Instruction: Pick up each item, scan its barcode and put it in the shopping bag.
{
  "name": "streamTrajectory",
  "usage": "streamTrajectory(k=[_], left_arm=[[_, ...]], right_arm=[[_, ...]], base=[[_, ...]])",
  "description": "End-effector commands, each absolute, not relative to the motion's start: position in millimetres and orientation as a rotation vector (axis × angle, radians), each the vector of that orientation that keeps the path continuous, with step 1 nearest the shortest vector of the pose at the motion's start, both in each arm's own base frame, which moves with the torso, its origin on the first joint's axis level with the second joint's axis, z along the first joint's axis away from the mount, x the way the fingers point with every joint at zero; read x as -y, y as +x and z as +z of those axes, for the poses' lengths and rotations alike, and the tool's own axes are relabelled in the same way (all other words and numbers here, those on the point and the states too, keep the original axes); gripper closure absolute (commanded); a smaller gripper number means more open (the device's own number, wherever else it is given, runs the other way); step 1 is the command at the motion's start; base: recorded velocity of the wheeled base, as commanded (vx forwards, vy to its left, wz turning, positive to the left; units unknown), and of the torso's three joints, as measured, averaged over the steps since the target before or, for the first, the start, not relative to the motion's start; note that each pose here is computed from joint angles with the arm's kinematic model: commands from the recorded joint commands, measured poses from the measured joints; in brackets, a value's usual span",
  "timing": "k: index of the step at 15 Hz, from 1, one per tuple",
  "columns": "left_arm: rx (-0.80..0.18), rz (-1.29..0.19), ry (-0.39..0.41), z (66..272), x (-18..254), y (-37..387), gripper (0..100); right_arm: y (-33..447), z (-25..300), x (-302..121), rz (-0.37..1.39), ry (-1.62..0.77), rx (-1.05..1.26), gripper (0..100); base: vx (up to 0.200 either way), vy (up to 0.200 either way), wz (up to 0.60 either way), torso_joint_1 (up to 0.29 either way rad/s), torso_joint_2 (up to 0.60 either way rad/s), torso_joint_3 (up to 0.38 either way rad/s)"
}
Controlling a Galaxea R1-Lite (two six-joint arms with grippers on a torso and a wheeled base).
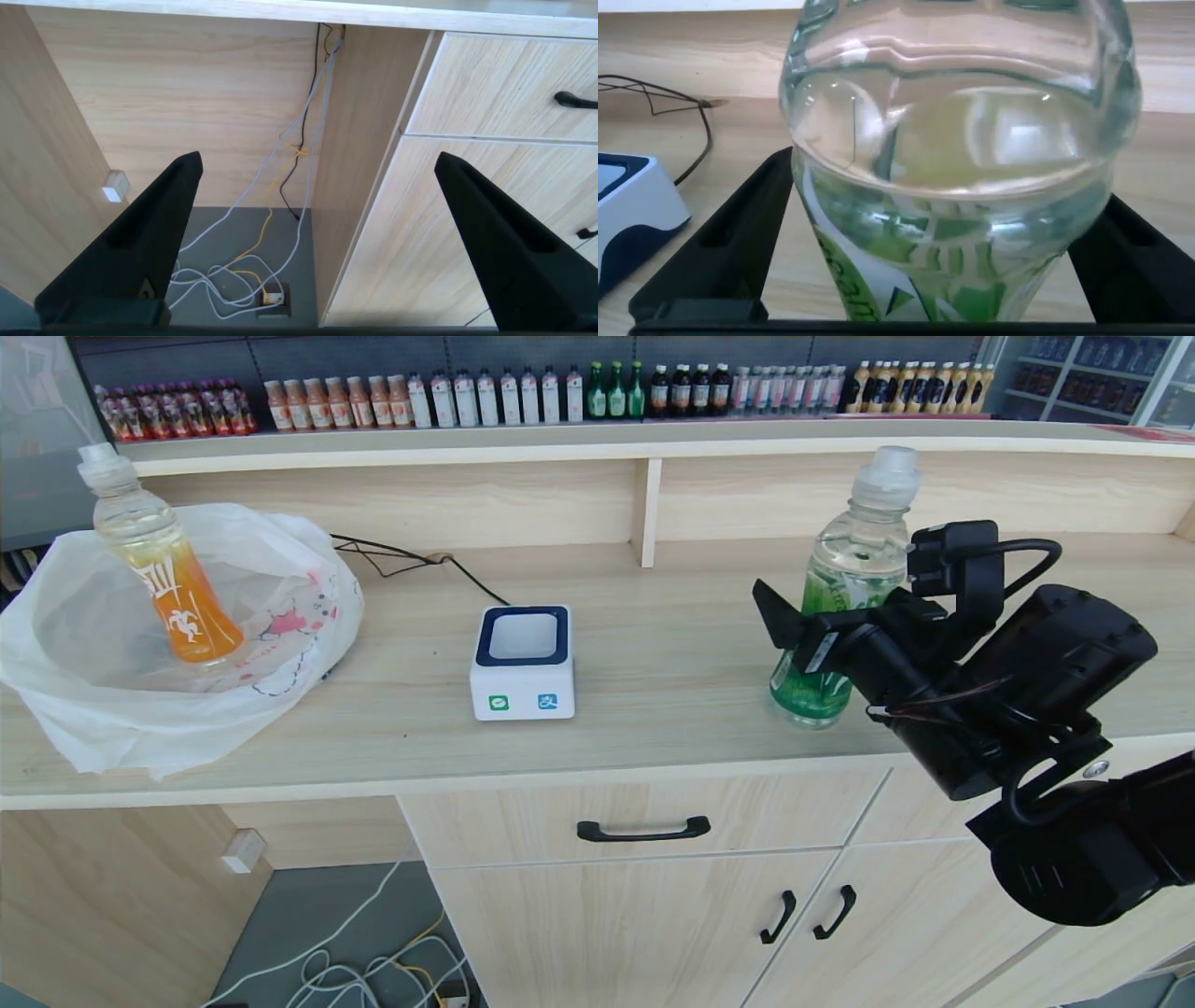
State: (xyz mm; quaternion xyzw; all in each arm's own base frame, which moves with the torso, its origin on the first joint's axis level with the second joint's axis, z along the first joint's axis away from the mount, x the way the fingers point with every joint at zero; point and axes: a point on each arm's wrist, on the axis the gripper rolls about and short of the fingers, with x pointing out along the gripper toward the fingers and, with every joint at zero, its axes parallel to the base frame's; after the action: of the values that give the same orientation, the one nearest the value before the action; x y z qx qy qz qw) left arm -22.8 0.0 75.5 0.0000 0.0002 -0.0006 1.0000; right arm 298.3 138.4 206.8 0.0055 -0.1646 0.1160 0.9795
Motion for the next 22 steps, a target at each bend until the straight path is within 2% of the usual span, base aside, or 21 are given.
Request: streamTrajectory(k=[1,15,22], left_arm=[[0.0,-0.003,0.0,75,0,-23,0],[0.0,0.0,0.0,75,0,-23,0],[0.0,-0.002,0.0,75,0,-23,0]], right_arm=[[298,207,-138,0.235,0.011,0.331,100],[298,212,-132,0.232,0.035,0.349,100],[272,227,-122,0.304,0.035,0.397,100]], base=[[0.0,0.0,0.0,0.0,0.0,0.0],[0.0,0.0,0.0,0.0,0.0,0.0],[0.0,0.0,0.0,0.0,0.0,0.0]])
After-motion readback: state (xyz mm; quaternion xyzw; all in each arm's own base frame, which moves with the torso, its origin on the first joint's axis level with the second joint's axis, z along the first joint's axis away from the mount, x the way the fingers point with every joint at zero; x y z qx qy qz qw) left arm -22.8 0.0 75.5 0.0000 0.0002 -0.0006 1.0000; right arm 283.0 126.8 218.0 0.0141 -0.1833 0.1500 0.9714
